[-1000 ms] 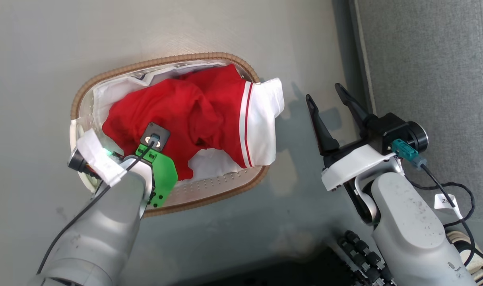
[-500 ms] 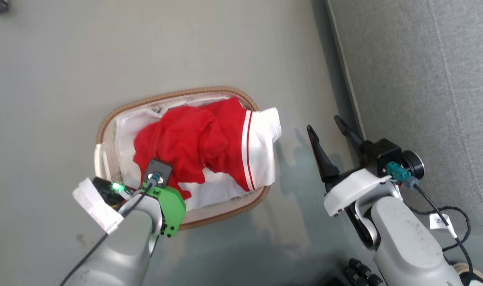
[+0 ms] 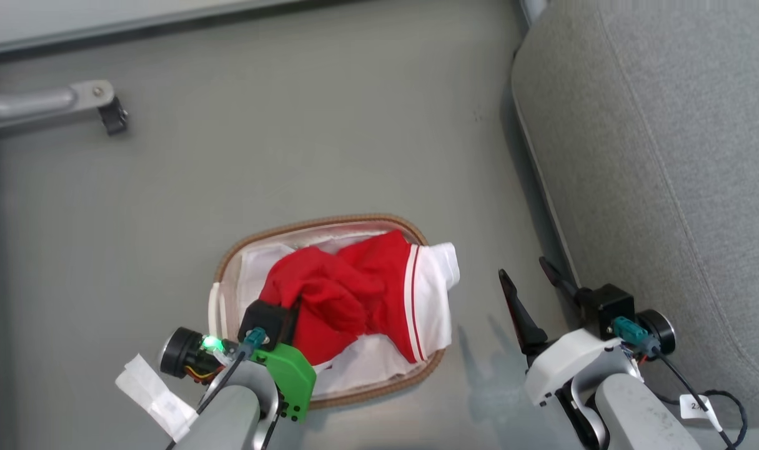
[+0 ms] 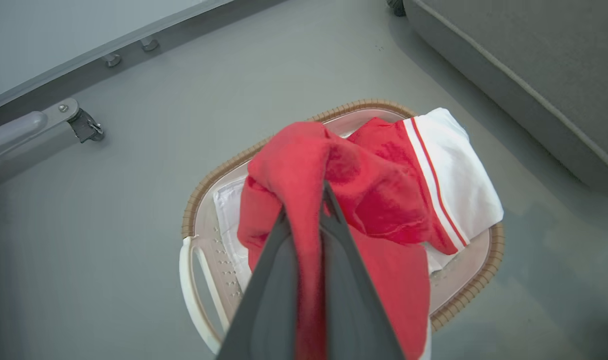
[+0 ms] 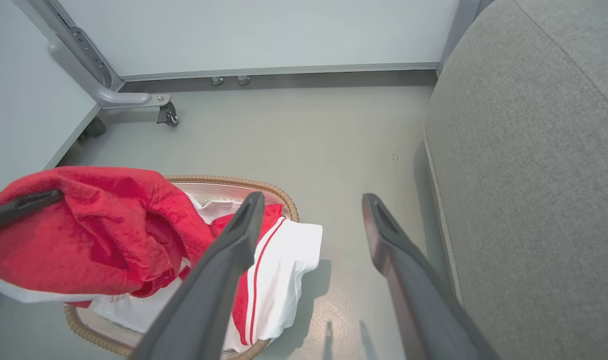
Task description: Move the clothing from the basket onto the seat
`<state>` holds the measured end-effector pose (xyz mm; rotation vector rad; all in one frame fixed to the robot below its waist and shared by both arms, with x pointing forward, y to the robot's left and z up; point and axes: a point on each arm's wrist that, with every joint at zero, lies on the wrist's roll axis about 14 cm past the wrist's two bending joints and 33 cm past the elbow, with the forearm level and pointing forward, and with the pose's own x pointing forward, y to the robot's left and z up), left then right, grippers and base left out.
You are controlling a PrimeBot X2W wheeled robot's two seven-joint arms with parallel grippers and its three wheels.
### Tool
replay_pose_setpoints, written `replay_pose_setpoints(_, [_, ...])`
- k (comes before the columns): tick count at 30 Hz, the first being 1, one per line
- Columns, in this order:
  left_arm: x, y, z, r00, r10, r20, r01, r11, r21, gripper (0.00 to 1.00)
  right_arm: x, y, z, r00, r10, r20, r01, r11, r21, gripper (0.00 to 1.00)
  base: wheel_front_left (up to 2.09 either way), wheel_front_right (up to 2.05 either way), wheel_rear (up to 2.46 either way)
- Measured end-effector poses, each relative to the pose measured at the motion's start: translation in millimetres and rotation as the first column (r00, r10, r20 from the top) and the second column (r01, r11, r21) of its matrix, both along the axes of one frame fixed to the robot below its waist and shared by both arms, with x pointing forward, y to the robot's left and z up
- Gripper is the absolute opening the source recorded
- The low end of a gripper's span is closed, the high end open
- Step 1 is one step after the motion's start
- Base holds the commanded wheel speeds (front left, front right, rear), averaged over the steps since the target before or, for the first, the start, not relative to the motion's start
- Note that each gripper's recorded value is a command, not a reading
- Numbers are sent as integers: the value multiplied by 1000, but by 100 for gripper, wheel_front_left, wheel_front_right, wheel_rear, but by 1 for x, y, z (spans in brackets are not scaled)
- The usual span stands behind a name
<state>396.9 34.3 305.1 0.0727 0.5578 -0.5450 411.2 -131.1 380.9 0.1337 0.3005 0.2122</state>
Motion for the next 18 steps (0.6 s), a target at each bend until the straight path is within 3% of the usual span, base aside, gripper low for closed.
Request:
replay_pose_setpoints(5, [11, 5, 43, 991, 43, 127, -37, 998, -47, 0, -6, 7, 17, 999, 16, 41, -17, 1000, 9, 100, 0, 0, 0])
replay_pose_setpoints(11, [20, 13, 105, 948, 90, 306, -59, 992, -107, 0, -16, 10, 34, 997, 17, 81, -19, 1000, 18, 100, 0, 0, 0])
replay_pose_setpoints(18, [27, 5, 185, 855, 114, 507, -17, 981, -191, 0, -26, 10, 52, 991, 15, 132, -17, 1000, 18, 100, 0, 0, 0])
